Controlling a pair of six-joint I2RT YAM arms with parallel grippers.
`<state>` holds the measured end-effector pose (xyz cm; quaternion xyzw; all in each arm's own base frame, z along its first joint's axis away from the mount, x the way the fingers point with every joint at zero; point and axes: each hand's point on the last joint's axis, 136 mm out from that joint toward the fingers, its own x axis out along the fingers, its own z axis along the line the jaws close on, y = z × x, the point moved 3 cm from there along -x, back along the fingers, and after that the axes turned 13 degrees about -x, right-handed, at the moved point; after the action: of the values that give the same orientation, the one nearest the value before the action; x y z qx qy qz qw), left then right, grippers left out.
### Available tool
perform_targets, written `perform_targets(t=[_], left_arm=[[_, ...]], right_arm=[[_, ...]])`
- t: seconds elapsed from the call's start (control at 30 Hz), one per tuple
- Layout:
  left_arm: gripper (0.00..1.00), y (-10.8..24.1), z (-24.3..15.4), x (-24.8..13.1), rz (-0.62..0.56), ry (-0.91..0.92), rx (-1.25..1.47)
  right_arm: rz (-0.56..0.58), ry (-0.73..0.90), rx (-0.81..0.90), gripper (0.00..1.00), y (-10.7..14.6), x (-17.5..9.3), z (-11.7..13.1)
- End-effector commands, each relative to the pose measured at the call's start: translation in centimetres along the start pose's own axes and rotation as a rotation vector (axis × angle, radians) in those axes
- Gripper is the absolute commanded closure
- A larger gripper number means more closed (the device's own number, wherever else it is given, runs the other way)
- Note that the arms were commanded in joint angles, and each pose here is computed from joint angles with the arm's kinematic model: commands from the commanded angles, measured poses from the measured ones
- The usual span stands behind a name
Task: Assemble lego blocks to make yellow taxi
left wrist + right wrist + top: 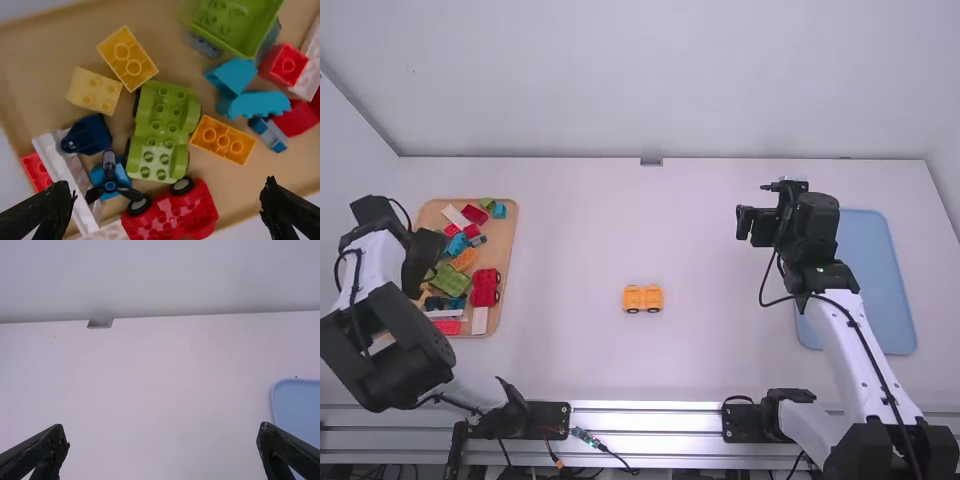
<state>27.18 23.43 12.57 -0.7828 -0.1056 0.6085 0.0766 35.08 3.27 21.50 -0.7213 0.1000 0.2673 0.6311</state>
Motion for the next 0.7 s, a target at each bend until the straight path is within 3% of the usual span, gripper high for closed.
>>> perform_targets(t=[0.0, 0.33, 0.67], left_arm=[[0.01, -0.5, 0.2, -0.6, 0.006, 0.033, -0.137], [0.01, -2.4, 1.7, 2.0, 0.011, -0.023, -0.297], [0.0, -3.7, 0.5, 5.9, 0.059, -0.093, -0.302]], right_arm=[[-0.035, -0.003, -0.003, 0.01, -1.7, -0.3, 0.0], [-0.029, -0.004, -0.002, 0.01, -1.5, -0.2, 0.0], [-0.024, -0.004, -0.002, 0.01, -1.4, -0.2, 0.0]])
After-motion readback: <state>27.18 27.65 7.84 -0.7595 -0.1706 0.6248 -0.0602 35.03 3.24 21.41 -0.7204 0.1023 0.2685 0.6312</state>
